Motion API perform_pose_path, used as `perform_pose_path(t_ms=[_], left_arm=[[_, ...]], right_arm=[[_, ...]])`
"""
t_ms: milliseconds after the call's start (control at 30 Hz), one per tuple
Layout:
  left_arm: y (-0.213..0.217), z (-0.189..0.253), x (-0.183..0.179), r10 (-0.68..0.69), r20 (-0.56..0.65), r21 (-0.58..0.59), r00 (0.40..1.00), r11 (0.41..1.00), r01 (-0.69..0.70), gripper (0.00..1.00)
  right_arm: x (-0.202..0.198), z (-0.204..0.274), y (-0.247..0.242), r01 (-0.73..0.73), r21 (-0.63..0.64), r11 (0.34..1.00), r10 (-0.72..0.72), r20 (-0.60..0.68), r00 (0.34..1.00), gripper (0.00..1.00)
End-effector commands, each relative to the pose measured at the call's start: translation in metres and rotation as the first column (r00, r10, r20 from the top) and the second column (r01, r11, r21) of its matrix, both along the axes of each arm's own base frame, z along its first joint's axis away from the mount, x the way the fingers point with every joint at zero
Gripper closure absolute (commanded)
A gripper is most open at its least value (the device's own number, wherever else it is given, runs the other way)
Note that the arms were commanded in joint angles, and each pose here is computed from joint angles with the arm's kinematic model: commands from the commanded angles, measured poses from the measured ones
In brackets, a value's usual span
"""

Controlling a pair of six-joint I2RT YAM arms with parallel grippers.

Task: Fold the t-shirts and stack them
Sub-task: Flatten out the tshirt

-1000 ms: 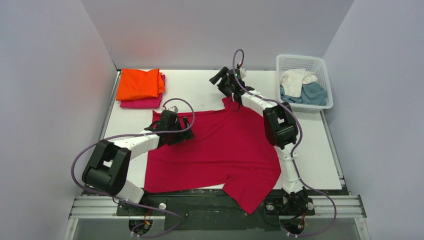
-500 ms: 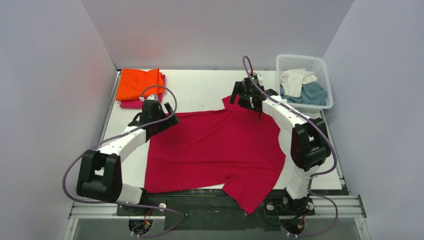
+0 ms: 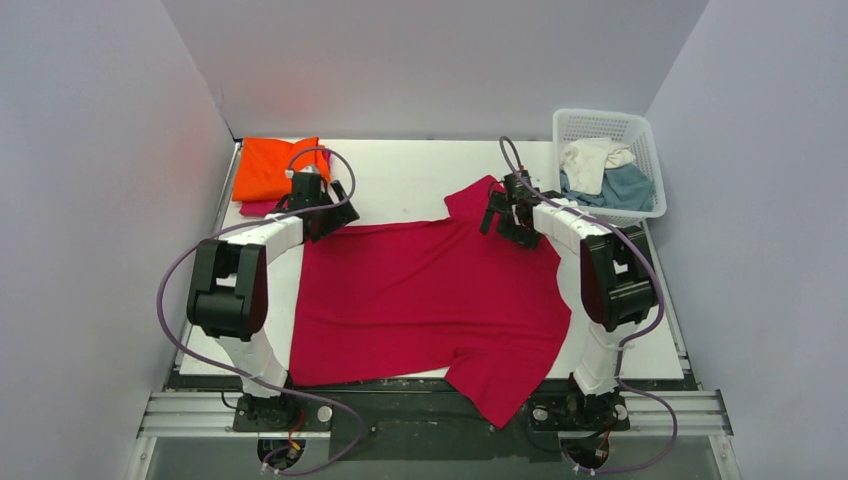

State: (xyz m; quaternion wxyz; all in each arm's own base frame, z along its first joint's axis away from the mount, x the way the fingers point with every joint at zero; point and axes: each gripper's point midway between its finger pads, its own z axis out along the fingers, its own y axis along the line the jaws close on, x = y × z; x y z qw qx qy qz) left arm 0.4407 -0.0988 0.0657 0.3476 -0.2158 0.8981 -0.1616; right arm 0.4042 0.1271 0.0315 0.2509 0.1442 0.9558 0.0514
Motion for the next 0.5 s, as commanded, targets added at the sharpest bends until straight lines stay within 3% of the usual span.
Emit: perform_pose_path(t_ms=[0, 233, 467], left_arm=[[0.006, 0.017, 0.037, -0.004, 0.064, 0.041, 0.998, 0.999, 0.002, 0.07], [0.017, 0.004, 0.054, 0.013, 0.006, 0.068, 1.0, 0.998, -0.014, 0.07], [0.009, 0.051, 0.027, -0.024, 0.109, 0.032, 0.994, 0.999, 0.021, 0.07]], right_arm=[[-0.005, -0.01, -0.01, 0.008, -0.02, 1.0, -0.009, -0.038, 0.999, 0.11], [-0.005, -0.016, -0.023, 0.044, -0.022, 0.999, -0.046, -0.053, 0.998, 0.12], [-0.01, -0.02, -0.023, 0.034, -0.015, 0.999, -0.035, -0.073, 0.997, 0.12]])
